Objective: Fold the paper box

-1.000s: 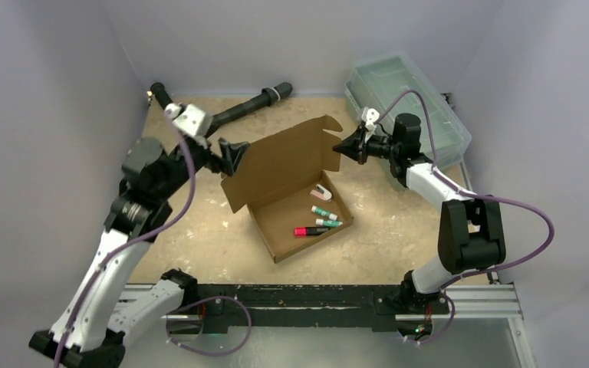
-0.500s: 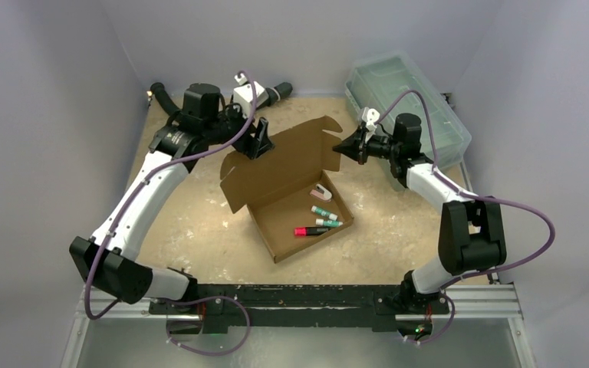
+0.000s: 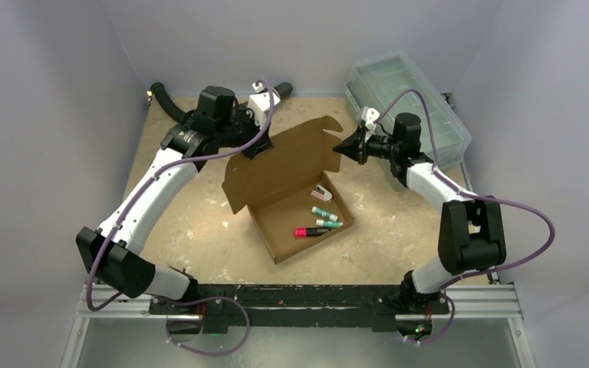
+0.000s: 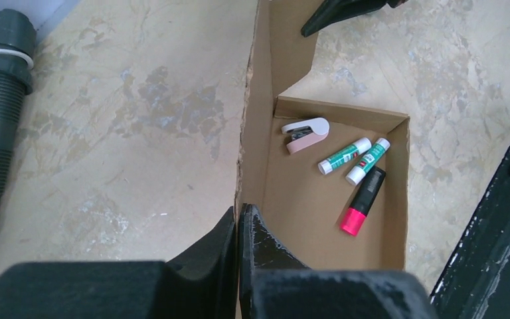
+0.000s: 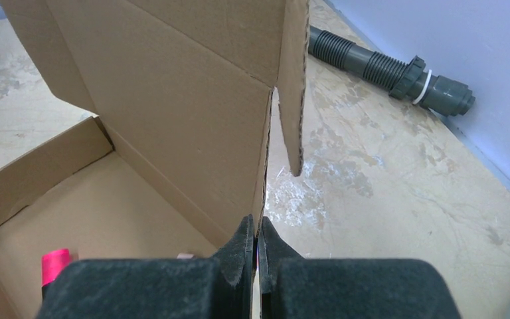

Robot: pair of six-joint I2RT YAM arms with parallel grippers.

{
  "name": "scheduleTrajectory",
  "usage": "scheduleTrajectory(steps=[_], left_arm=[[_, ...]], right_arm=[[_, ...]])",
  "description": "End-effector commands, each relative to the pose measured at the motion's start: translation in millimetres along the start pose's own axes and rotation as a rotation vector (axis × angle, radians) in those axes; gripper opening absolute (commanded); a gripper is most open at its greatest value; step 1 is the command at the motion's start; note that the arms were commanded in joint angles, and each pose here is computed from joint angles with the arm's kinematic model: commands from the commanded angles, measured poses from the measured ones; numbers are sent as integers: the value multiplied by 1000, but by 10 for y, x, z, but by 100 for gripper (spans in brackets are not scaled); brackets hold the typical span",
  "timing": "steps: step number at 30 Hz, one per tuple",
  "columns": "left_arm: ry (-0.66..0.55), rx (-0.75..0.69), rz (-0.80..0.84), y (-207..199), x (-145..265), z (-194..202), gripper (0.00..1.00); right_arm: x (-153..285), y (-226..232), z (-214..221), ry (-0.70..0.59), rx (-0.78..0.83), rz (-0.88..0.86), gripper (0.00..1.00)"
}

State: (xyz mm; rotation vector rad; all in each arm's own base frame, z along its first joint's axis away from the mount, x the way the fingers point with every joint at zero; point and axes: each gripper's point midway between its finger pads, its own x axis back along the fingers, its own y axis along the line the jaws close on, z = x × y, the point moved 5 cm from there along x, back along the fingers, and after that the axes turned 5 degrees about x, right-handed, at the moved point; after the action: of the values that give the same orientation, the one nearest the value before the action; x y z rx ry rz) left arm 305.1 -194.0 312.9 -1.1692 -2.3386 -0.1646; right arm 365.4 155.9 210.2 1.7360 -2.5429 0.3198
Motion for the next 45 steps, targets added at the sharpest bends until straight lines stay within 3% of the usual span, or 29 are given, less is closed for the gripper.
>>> scheduleTrajectory(steps=[1, 2, 9, 12, 14, 19, 24, 27, 34, 45], left_arm=[[-101, -120, -115, 7, 164, -241, 0], [-130, -152, -135, -2, 208, -285, 0], [-252, -329, -197, 21, 332, -409, 0], [-250, -372, -160, 5, 259, -357, 0], [-237, -411, -114, -26, 208, -312, 0], [-267, -449, -70, -70, 145, -296, 0], [-280, -452, -37, -91, 56, -192, 0], [-289, -446, -28, -99, 32, -124, 0], [-313, -442, -18, -121, 42, -70, 0], [-342, -429, -12, -96, 71, -35, 0]], right_arm=[[4, -65, -193, -14, 20, -3, 0], [13, -70, -217, -8, 28, -7, 3], [187, 49, -370, 77, 106, -45, 51], [297, 148, -478, 76, 142, -44, 60], [368, 189, -525, 62, 149, -30, 61], [503, 140, -575, 35, 119, 76, 56], [469, -71, -437, 31, 2, 239, 16], [435, -213, -252, 58, -88, 331, 0], [229, -194, -34, 37, -172, 361, 0], [16, 102, 88, -5, -242, 126, 0]])
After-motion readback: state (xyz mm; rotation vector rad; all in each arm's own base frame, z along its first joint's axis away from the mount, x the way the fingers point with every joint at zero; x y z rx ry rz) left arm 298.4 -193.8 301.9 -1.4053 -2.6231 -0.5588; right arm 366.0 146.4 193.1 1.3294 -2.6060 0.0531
